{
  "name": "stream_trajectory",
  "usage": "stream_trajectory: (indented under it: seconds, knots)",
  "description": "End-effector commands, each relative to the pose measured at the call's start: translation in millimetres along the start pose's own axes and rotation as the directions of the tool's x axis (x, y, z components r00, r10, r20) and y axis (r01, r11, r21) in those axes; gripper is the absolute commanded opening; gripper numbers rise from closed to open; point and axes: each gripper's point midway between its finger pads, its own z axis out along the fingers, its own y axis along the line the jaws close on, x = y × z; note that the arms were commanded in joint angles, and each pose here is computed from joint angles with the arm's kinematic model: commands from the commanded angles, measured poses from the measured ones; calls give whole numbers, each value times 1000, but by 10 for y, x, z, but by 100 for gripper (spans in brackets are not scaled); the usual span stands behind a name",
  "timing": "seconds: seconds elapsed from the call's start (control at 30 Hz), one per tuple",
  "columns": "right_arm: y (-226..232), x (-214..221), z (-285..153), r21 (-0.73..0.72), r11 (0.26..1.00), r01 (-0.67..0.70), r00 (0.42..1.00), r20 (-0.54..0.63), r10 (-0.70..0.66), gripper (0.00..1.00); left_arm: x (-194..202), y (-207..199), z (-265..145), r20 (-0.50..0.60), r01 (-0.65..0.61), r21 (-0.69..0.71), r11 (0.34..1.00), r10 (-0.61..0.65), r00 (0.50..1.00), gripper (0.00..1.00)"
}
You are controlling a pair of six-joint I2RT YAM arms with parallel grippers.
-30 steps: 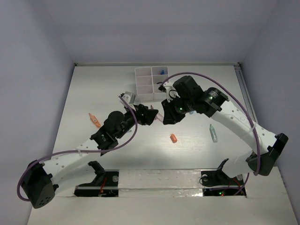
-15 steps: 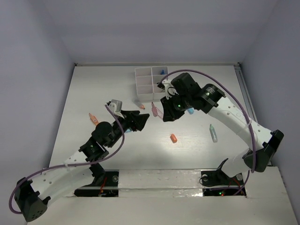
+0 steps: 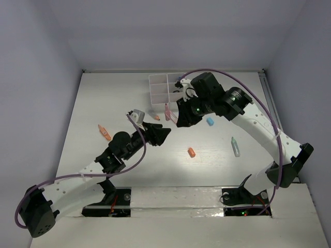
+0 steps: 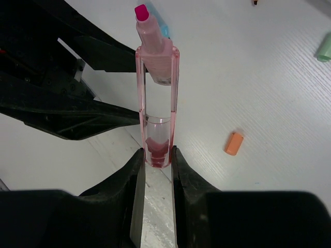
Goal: Sort the stationery into containers
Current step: Close the pen cap on the pen.
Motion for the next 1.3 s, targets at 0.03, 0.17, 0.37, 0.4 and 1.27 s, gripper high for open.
stream_trajectory:
  seconds: [0.03,0.17,0.37,0.4,1.27]
  knots:
    - [102,-174,-90,-44,999,5,998,69,-2,0,-409,-275,91,124,-26,90,996,14,992,49]
    - [134,-182,-93,-63,998,10,997,76,-5,0,-467,-205,161,159,-14,49,999,6,987,46]
    - [139,-159,-110,-81,997,5,997,80,2,0,-590,-158,193,223,-2,20,1000,-2,975,46]
    - [148,-154,-115,-86,996,6,997,80,1,0,-622,-160,195,235,-3,18,1000,-1,972,46]
    - [117,-116,-153,-108,994,-20,996,86,30,0,-638,-249,234,234,-23,28,999,16,972,13]
